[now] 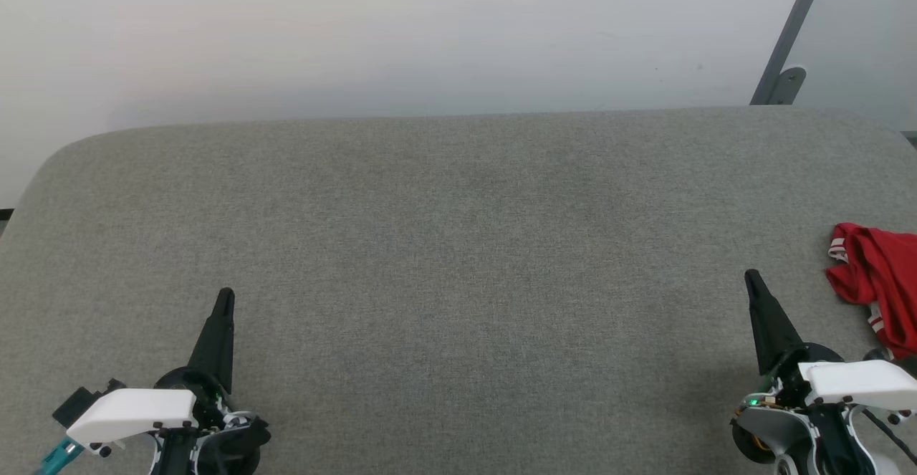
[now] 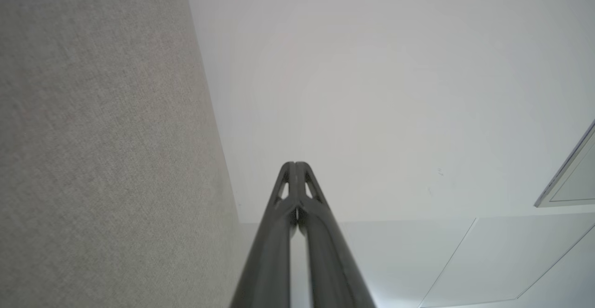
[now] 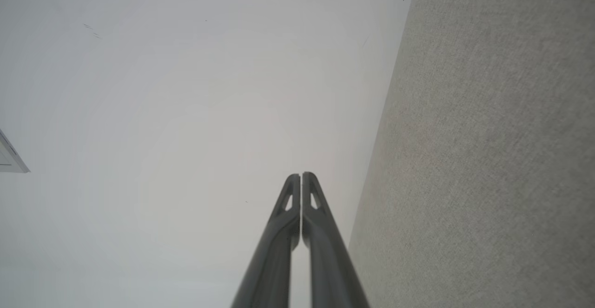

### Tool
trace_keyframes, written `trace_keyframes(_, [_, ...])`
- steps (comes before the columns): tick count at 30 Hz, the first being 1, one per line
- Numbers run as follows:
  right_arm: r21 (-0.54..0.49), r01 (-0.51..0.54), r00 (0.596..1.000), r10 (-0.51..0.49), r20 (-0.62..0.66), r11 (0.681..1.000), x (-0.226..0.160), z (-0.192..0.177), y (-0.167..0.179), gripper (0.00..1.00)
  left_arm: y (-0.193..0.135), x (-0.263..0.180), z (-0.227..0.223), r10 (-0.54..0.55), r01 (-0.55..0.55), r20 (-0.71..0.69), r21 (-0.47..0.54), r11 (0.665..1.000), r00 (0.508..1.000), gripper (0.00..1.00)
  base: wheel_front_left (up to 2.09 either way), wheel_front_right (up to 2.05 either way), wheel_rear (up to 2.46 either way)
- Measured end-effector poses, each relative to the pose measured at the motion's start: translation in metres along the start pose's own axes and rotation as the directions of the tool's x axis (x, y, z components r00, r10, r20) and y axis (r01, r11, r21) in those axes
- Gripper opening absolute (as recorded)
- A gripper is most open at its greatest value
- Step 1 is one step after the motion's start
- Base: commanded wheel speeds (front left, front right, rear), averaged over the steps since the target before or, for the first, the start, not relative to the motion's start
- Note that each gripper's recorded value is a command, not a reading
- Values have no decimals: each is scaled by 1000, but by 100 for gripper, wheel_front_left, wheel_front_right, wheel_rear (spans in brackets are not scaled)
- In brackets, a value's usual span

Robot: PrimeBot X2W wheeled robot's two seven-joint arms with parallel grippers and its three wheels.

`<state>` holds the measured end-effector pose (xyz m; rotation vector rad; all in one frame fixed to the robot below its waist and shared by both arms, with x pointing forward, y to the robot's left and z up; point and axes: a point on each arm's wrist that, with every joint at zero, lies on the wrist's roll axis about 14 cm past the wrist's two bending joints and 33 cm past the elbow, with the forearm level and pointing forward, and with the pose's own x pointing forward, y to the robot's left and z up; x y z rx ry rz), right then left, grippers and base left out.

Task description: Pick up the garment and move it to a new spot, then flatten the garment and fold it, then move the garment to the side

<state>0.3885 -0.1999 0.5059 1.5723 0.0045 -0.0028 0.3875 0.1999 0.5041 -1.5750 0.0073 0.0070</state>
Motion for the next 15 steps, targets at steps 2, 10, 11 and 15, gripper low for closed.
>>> trace_keyframes(2, [0,0,1000,0,0,1000,0,0,0,0,0,0,0,0,0,0,1,1000,1000,0,0,0,0])
trace_keyframes(10, [0,0,1000,0,0,1000,0,0,0,0,0,0,0,0,0,1,0,1000,1000,0,0,0,0])
trace_keyframes(11, [0,0,1000,0,0,1000,0,0,0,0,0,0,0,0,0,1,0,1000,1000,0,0,0,0])
trace_keyframes(15, [0,0,1000,0,0,1000,0,0,0,0,0,0,0,0,0,1,0,1000,1000,0,0,0,0])
